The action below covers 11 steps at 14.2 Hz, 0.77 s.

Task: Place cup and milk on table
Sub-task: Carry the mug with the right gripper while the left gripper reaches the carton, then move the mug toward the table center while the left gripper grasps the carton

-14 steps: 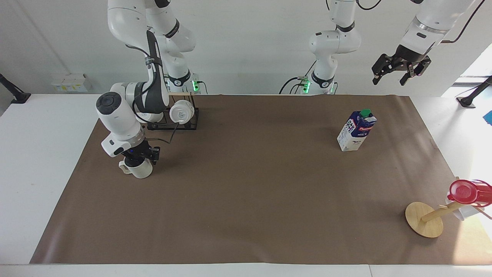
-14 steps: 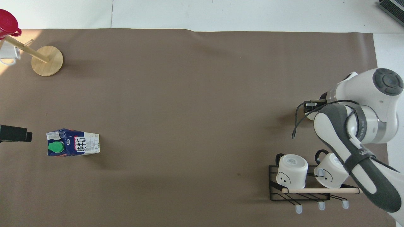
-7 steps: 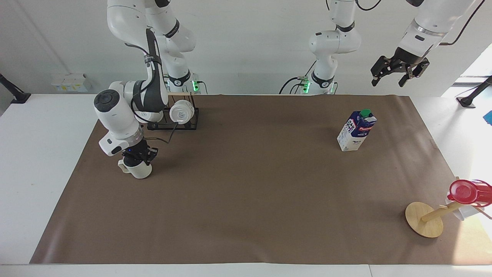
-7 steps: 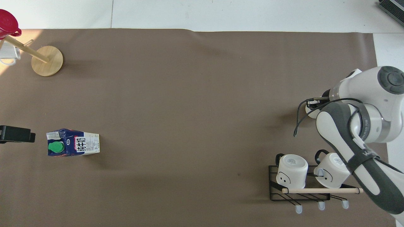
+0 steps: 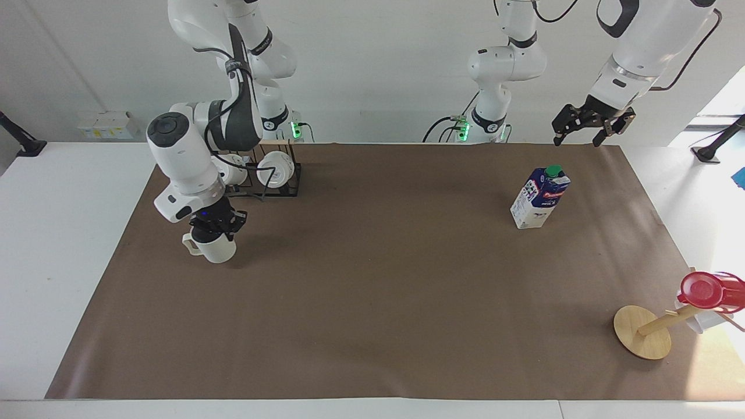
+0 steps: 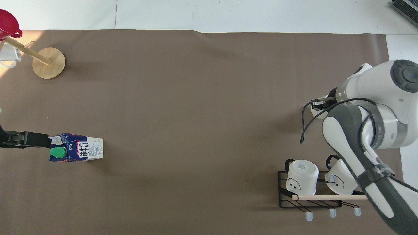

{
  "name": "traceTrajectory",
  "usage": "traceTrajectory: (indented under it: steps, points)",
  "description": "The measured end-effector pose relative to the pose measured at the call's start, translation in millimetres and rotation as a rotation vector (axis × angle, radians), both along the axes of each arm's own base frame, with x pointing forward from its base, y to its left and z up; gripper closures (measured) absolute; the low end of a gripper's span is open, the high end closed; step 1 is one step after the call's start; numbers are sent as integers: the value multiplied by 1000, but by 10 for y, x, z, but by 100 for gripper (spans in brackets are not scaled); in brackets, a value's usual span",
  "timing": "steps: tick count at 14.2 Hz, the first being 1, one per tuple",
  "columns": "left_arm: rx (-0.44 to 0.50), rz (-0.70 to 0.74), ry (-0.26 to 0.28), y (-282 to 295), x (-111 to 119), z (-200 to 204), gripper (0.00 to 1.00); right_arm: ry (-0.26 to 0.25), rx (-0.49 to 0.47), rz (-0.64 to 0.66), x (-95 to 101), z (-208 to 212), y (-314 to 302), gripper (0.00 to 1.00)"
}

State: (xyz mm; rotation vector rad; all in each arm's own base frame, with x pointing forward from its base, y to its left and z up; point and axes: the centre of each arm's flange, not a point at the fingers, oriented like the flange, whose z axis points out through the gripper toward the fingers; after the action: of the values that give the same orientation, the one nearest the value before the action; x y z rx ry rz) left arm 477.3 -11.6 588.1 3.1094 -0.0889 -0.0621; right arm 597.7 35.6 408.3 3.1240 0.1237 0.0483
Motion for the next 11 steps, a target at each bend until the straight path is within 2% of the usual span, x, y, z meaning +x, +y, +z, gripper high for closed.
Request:
traceTrajectory:
  steps: [6, 11]
  points:
    - [1, 6, -30, 9, -32, -450, 0, 9, 6, -35, -190, 194, 1365, 96]
    - [3, 7, -33, 9, -110, -679, 0, 4, 43, -69, -419, 334, 2127, 96]
